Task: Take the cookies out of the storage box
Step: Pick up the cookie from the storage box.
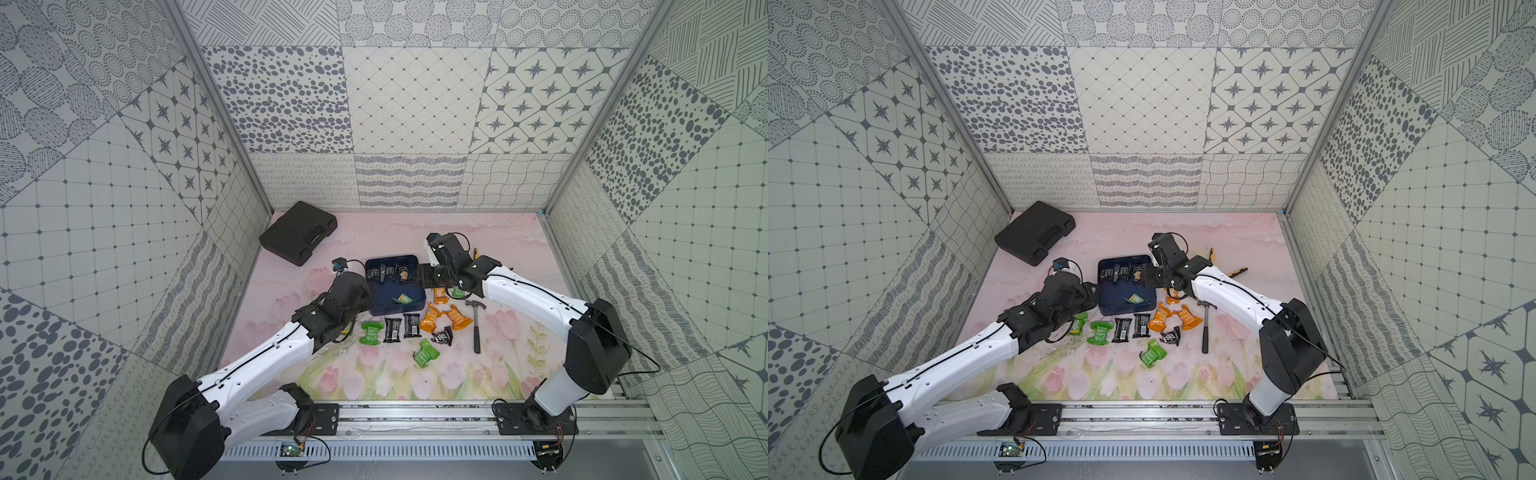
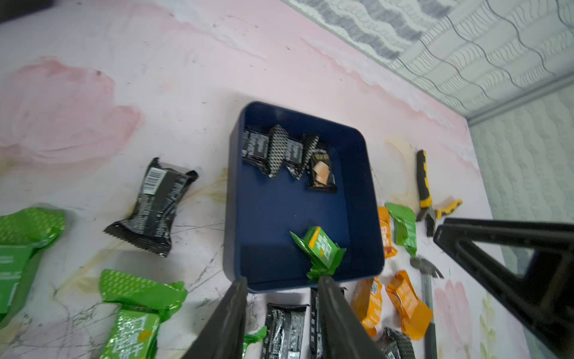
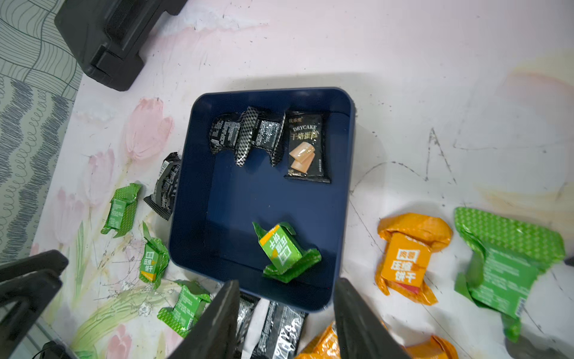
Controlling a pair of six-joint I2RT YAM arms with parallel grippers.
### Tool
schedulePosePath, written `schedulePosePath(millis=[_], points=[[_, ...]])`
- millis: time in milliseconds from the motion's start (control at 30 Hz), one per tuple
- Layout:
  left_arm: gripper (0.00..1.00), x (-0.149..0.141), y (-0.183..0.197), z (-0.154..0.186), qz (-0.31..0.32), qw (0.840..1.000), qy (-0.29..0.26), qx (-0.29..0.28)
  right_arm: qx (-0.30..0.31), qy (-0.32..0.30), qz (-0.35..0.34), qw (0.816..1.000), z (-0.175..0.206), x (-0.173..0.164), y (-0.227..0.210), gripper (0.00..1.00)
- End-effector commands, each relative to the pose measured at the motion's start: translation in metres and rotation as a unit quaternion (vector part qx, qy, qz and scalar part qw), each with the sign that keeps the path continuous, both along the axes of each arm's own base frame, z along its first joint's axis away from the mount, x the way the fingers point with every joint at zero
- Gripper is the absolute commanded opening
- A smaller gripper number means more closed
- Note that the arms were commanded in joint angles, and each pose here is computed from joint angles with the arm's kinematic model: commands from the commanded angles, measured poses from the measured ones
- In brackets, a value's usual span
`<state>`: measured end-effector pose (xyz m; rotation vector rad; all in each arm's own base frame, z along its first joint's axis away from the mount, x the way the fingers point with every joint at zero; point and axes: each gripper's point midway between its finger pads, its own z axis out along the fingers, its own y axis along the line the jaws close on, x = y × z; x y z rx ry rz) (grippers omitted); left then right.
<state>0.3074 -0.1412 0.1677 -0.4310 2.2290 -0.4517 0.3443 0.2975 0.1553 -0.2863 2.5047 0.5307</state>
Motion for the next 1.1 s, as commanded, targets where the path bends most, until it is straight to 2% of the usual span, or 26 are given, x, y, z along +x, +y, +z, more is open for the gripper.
schedulePosePath(millis=[0,133,267,700,1067], points=[[0.43,-0.009,0.038,-0.023,0.105,0.99,0.079,-0.057,-0.036,-0.008,0.014,0.999,-0.007,0.01,0.014,0.54],[0.43,-0.007,0.05,-0.03,0.135,0.983,0.1,-0.07,-0.093,-0.011,0.004,0.996,-0.021,0.024,0.022,0.56],[0.43,-0.007,0.057,-0.039,0.153,0.977,0.124,-0.078,-0.121,-0.002,-0.002,0.993,-0.037,0.037,0.028,0.58],[0.43,-0.002,0.069,-0.047,0.173,0.969,0.15,-0.093,-0.168,0.023,0.004,0.985,-0.08,0.062,0.045,0.63],[0.43,0.005,0.072,-0.049,0.18,0.967,0.155,-0.097,-0.197,0.047,0.002,0.979,-0.104,0.068,0.035,0.64]])
